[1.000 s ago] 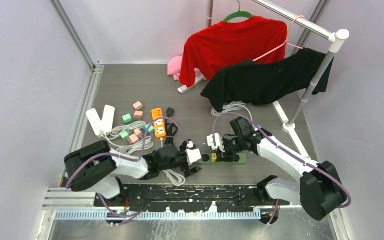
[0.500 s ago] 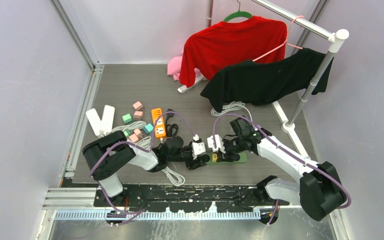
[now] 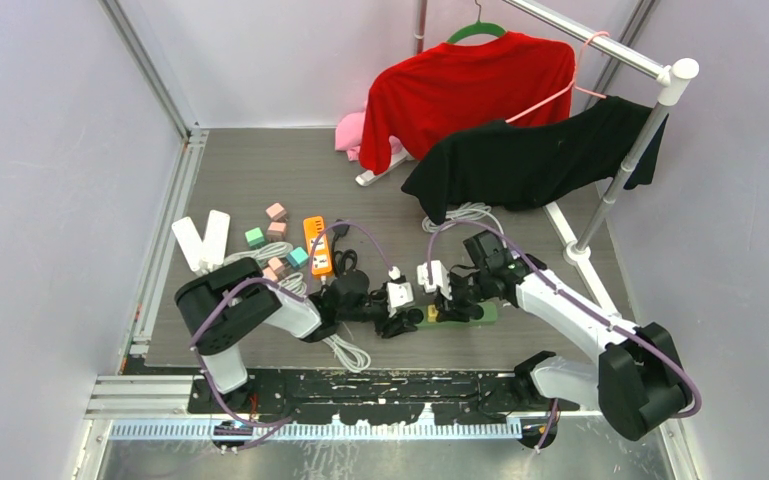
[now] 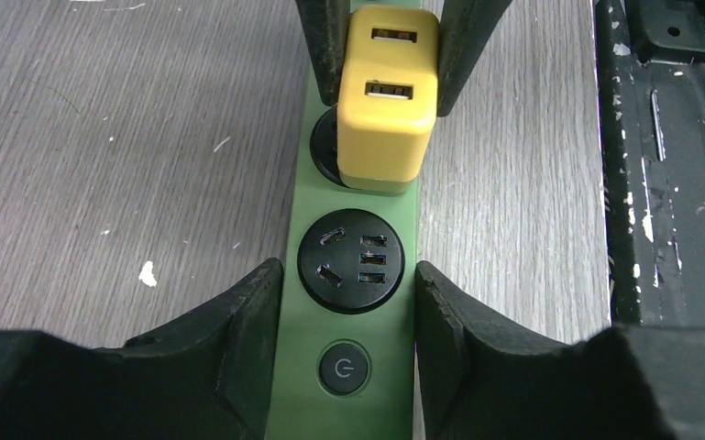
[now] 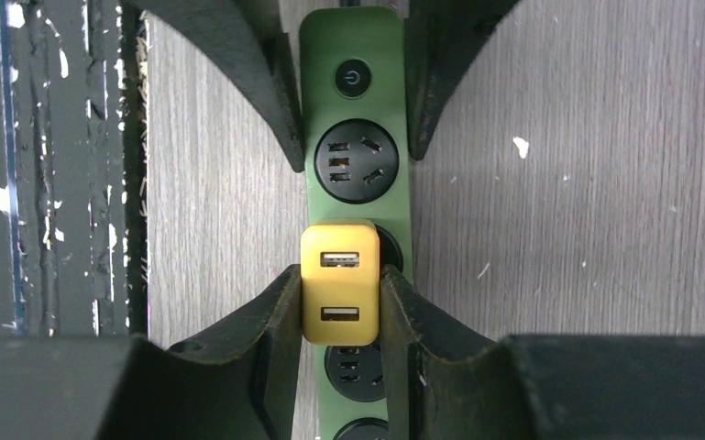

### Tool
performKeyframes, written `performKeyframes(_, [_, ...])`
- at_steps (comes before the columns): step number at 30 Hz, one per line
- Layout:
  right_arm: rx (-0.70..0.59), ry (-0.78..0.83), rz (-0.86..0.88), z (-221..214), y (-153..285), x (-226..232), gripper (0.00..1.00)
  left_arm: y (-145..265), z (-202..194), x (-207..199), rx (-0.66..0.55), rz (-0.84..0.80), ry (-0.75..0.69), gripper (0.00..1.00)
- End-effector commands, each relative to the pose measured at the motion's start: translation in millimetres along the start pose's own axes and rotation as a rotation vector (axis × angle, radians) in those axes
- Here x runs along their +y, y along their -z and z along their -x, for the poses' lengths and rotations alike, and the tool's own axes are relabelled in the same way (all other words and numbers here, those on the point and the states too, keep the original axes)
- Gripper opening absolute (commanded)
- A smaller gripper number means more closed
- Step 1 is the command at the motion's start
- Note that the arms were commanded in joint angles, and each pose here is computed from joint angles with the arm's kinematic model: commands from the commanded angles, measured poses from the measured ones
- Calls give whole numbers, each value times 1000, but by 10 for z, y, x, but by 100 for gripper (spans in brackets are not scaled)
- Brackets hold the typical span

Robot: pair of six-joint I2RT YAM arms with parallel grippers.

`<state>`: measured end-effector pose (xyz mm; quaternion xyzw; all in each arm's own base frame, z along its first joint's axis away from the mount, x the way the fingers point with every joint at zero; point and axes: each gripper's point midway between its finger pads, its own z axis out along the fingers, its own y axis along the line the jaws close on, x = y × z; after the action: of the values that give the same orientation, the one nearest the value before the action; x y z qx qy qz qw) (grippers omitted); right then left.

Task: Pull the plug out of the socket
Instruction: Remove the plug from the socket.

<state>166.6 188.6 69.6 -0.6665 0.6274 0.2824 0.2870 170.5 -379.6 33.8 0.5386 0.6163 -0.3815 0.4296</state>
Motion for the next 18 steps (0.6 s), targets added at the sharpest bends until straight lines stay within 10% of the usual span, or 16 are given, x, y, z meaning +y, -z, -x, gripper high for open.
performKeyframes(1, [-109, -153, -156, 387, 191, -450, 1, -73, -73, 71, 11, 41, 10, 0])
performKeyframes(6, [-37, -14, -107, 68, 361, -188, 1, 6, -185, 67, 3, 58, 33, 0])
performKeyframes(11, [-233, 150, 184, 355, 214, 454, 1, -59, -155, 41, 4, 30, 61, 0])
performKeyframes(18, [-136, -155, -269, 358, 231, -590, 1, -123, -119, 59, 25, 32, 64, 0])
